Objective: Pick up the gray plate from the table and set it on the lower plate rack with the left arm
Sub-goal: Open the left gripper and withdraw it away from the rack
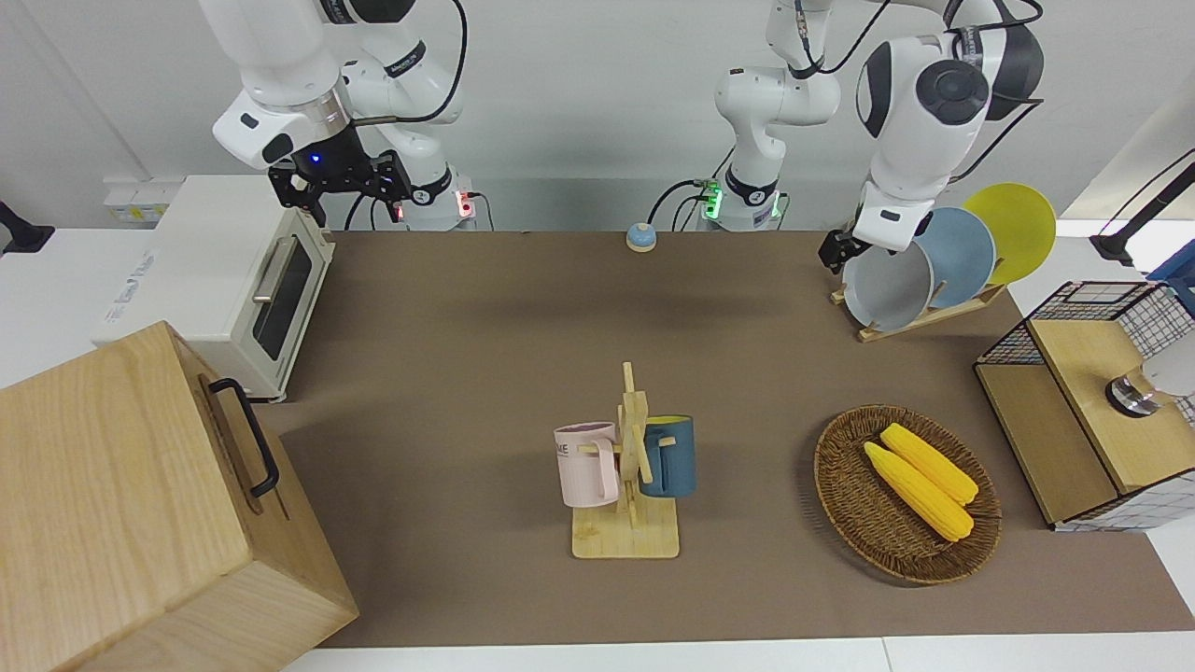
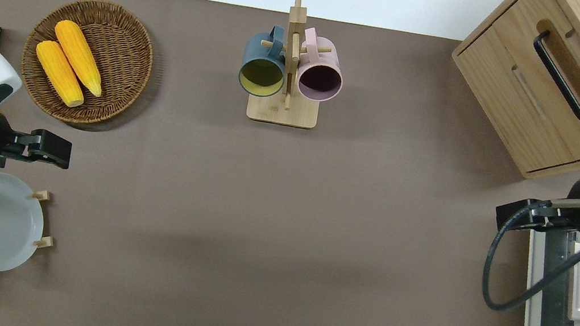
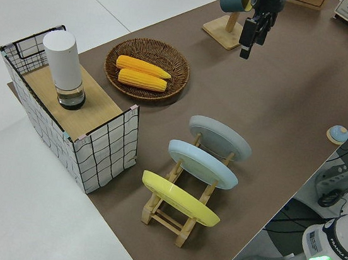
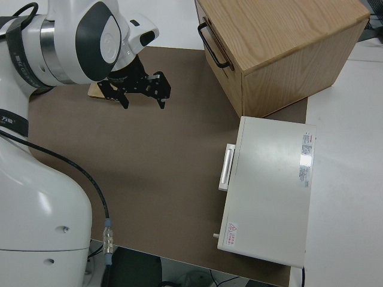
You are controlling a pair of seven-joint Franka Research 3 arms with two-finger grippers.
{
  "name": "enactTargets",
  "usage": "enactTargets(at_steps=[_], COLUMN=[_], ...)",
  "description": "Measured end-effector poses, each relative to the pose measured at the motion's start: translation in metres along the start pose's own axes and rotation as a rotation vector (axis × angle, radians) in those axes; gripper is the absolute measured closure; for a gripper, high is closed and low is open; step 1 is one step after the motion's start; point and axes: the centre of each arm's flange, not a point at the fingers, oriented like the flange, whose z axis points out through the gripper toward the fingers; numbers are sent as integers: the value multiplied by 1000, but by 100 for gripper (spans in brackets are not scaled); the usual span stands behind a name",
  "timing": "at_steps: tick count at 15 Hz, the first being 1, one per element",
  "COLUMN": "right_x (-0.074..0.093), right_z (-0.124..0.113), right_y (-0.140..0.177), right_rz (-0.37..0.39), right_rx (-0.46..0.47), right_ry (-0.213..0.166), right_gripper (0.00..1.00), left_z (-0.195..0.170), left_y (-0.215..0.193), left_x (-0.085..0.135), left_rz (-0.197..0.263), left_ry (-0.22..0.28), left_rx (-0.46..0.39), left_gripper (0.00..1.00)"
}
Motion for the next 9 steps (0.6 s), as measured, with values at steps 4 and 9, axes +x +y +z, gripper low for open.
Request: enactTargets(at_steps=[4,9], right_x=[0,0], right_z=[0,0], right_y=[0,0], right_rz=[0,0], right_rx=[0,0], right_ry=[0,0], right_gripper=[1,1], left_z=[-14,-11], left_y=[3,10], left_x=[0,1], left_rz=[80,107], left_ry=[29,25], left_rx=[-11,-9], left_gripper=[0,0])
